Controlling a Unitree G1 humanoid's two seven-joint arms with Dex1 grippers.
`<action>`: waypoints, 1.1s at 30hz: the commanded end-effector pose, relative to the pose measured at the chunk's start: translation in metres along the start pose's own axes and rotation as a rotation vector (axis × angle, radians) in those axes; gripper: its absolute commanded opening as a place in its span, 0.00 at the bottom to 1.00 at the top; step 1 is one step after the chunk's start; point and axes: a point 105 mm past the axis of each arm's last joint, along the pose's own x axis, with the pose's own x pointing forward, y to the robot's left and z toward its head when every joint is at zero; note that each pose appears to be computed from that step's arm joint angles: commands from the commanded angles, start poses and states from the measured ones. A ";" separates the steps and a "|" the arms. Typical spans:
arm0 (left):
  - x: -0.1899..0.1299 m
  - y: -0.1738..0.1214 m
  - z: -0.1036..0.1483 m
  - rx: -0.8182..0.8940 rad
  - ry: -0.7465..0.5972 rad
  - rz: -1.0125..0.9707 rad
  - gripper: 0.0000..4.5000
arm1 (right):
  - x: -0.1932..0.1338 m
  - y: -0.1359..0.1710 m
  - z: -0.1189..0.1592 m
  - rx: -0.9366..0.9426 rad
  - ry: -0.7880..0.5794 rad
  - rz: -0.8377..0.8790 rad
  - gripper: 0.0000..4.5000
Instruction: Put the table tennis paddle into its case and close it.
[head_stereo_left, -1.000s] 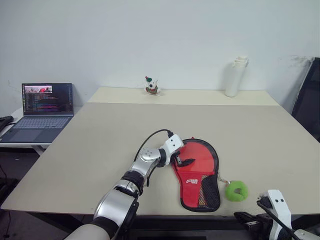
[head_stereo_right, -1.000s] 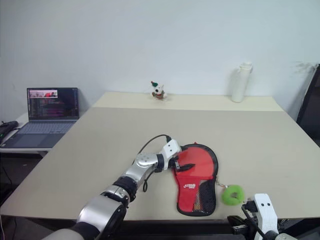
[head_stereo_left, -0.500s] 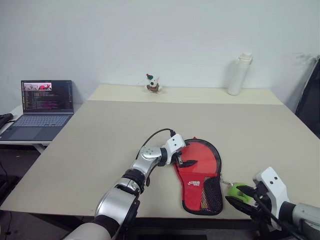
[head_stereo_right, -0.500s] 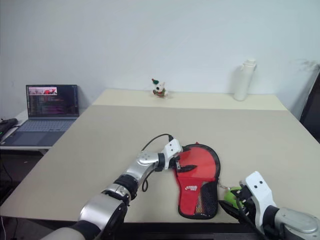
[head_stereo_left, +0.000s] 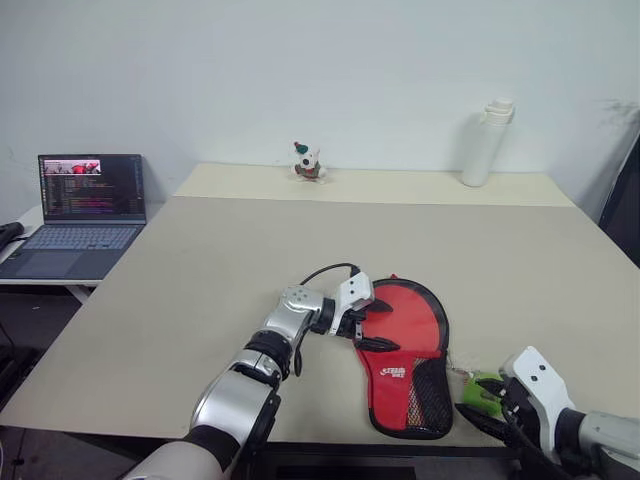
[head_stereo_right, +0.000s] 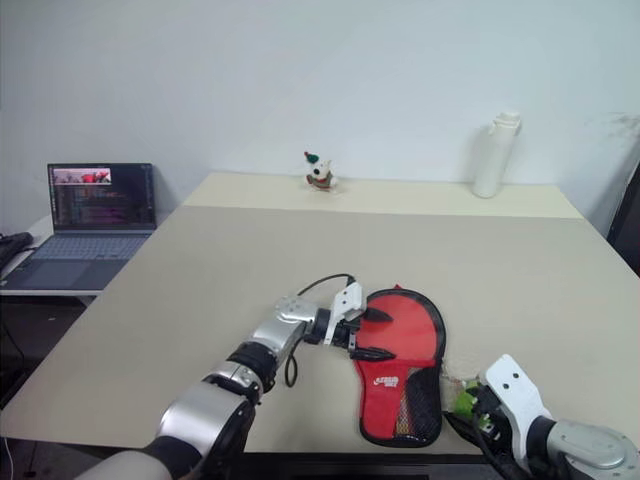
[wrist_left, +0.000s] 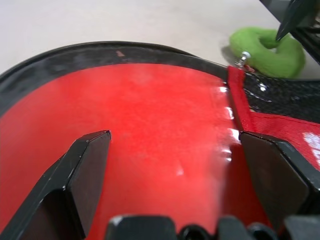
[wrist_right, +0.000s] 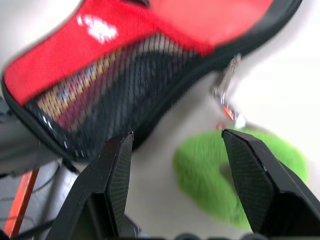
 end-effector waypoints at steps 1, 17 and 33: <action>0.009 -0.003 0.013 0.035 -0.008 -0.056 1.00 | 0.001 0.000 0.001 -0.033 -0.004 0.000 0.68; 0.021 -0.013 -0.015 0.015 0.110 -0.069 1.00 | 0.002 -0.001 0.002 -0.035 -0.013 -0.008 0.17; 0.026 -0.017 -0.022 -0.011 0.125 -0.076 1.00 | -0.027 0.079 0.001 -0.099 0.028 0.447 0.01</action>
